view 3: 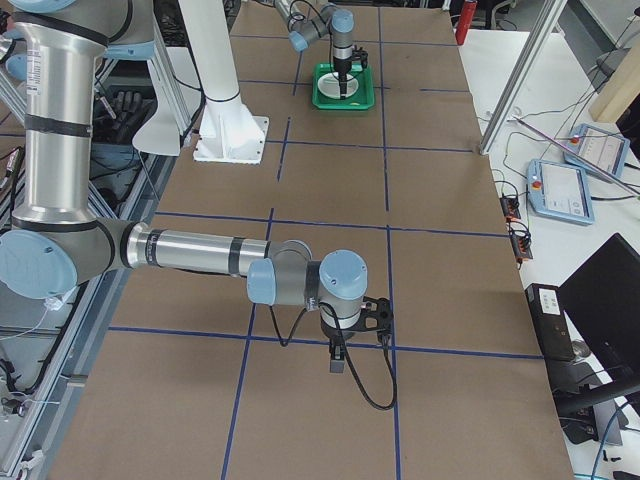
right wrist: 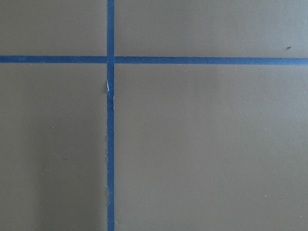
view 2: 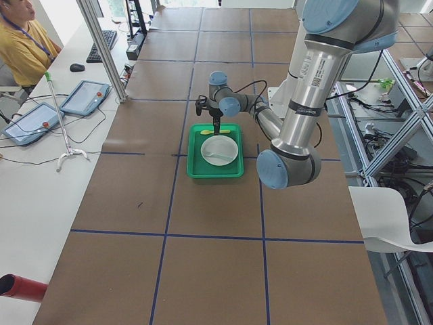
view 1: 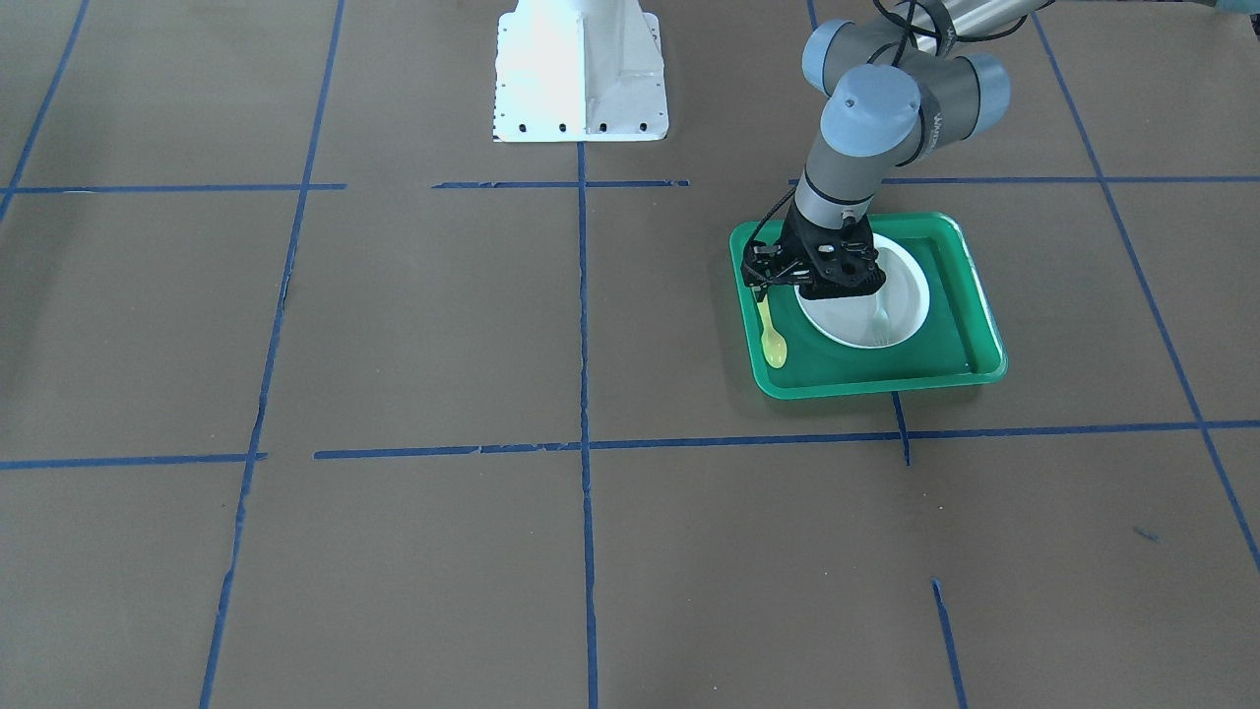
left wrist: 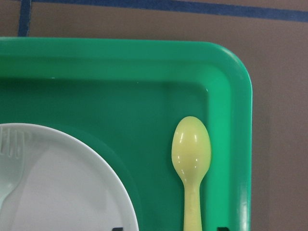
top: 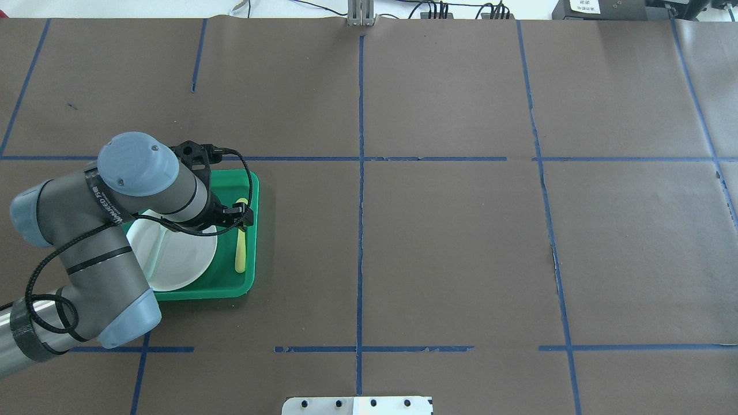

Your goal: Place spoon

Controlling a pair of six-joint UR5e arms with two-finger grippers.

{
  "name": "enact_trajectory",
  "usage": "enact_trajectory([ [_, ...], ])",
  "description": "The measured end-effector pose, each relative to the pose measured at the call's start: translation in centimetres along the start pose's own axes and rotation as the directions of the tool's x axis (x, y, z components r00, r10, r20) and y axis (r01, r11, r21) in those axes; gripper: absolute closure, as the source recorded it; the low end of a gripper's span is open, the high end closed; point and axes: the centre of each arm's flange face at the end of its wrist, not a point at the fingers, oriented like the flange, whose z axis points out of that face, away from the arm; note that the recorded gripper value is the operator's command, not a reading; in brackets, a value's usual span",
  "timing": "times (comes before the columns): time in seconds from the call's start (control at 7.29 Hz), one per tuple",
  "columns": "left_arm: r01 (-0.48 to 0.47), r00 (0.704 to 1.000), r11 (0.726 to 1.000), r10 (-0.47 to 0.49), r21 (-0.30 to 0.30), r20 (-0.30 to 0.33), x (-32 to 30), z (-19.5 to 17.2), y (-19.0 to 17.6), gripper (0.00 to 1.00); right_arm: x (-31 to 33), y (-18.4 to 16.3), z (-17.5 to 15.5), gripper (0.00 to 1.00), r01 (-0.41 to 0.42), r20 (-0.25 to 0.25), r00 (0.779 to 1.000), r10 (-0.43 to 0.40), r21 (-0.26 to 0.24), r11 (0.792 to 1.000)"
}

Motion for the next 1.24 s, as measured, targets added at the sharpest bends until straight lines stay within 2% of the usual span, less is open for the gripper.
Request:
enact_trajectory([
  [0.27, -0.009, 1.0, 0.999, 0.009, 0.043, 0.0, -3.7, -3.1, -3.2, 0.0, 0.0, 0.0, 0.0, 0.0, 0.0, 0.0, 1.0, 0.0, 0.0, 1.0],
  [0.41, -0.062, 0.998, 0.997, 0.061, 0.055, 0.018, -7.7, -5.2, -5.6, 0.0, 0.0, 0.0, 0.0, 0.0, 0.001, 0.0, 1.0, -0.001, 0.0, 1.0],
  [0.69, -0.208, 0.976, 0.975, 0.202, 0.074, 0.085, -19.4, -10.2, -10.6, 0.0, 0.0, 0.0, 0.0, 0.0, 0.001, 0.0, 1.0, -0.001, 0.0, 1.0],
  [0.82, -0.268, 0.96, 0.961, 0.261, 0.065, 0.103, -26.4, -12.8, -12.0, 0.0, 0.0, 0.0, 0.0, 0.0, 0.001, 0.0, 1.0, -0.001, 0.0, 1.0],
  [0.96, -0.304, 0.948, 0.951, 0.298, 0.051, 0.11, -34.1, -15.0, -11.9, 0.0, 0.0, 0.0, 0.0, 0.0, 0.0, 0.0, 1.0, 0.0, 0.0, 1.0],
  [1.24, -0.302, 0.948, 0.953, 0.296, 0.037, 0.122, -48.0, -17.9, -8.5, 0.0, 0.0, 0.0, 0.0, 0.0, 0.0, 0.0, 1.0, 0.0, 0.0, 1.0],
])
